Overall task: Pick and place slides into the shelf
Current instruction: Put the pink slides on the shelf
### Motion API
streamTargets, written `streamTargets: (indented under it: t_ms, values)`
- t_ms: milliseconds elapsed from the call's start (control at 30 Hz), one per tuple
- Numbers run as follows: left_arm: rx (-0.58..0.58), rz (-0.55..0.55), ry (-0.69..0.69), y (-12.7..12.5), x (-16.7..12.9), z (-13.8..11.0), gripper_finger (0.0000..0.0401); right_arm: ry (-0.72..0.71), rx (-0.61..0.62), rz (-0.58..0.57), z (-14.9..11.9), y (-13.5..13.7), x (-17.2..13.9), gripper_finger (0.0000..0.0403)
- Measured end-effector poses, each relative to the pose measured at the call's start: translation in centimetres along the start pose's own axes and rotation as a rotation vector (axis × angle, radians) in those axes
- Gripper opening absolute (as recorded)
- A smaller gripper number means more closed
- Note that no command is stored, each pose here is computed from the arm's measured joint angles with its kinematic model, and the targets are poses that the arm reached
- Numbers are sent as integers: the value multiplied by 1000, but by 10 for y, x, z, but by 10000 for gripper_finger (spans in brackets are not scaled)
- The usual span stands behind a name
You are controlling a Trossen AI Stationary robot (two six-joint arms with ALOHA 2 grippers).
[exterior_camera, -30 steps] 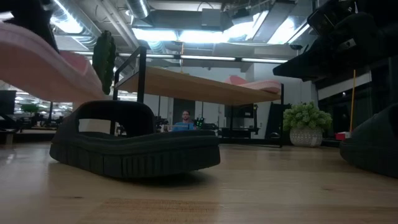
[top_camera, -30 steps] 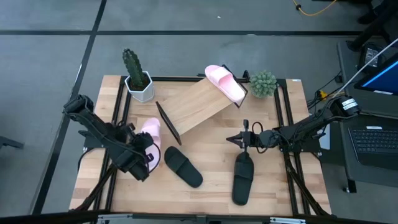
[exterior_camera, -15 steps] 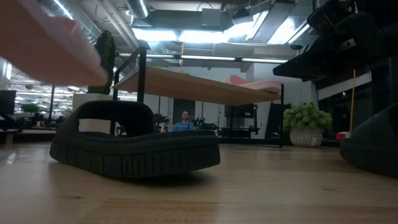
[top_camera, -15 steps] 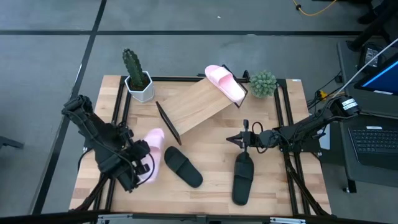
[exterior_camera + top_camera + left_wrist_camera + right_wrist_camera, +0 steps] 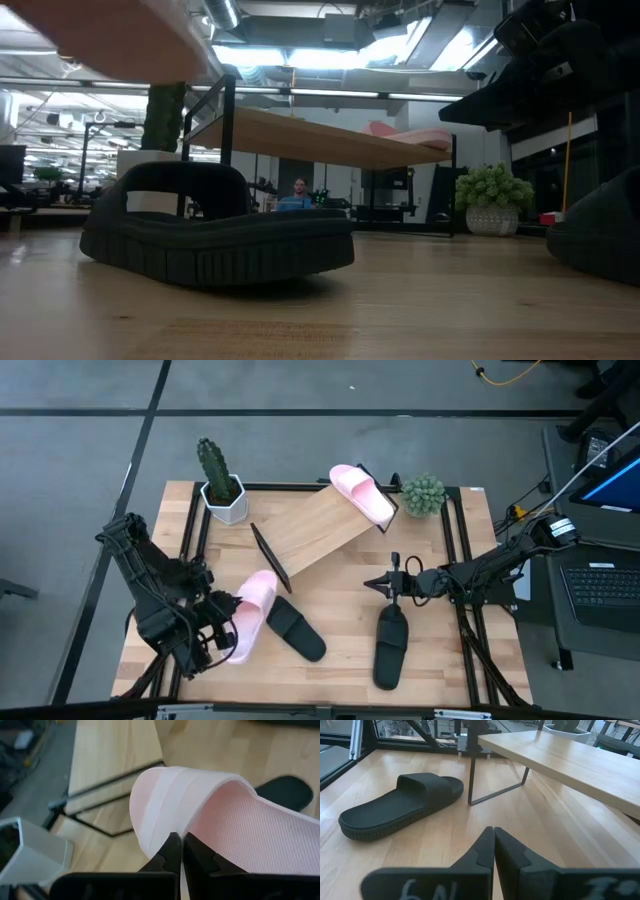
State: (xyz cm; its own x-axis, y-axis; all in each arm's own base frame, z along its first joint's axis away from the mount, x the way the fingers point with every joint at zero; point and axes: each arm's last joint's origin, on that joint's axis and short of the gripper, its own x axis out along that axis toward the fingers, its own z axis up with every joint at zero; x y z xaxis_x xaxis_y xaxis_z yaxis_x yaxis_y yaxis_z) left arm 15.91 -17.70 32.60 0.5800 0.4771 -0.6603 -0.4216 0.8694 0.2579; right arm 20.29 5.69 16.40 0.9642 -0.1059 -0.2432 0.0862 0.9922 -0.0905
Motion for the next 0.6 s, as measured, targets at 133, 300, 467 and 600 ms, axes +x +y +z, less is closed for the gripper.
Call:
streamTargets:
  t_ms: [133, 300, 467, 600]
  values:
    - [44, 13, -97, 0, -2, 5, 0, 0, 0, 0, 0, 0, 0, 14]
    - [45, 58, -209, 2, -2, 14, 0, 0, 0, 0, 0, 0, 0, 14]
    - [-59, 135, -291, 10, 8, 31, 0, 0, -2, 0, 0, 0, 0, 14]
    - [-81, 205, -265, 18, 24, 42, 0, 0, -3, 0, 0, 0, 0, 14]
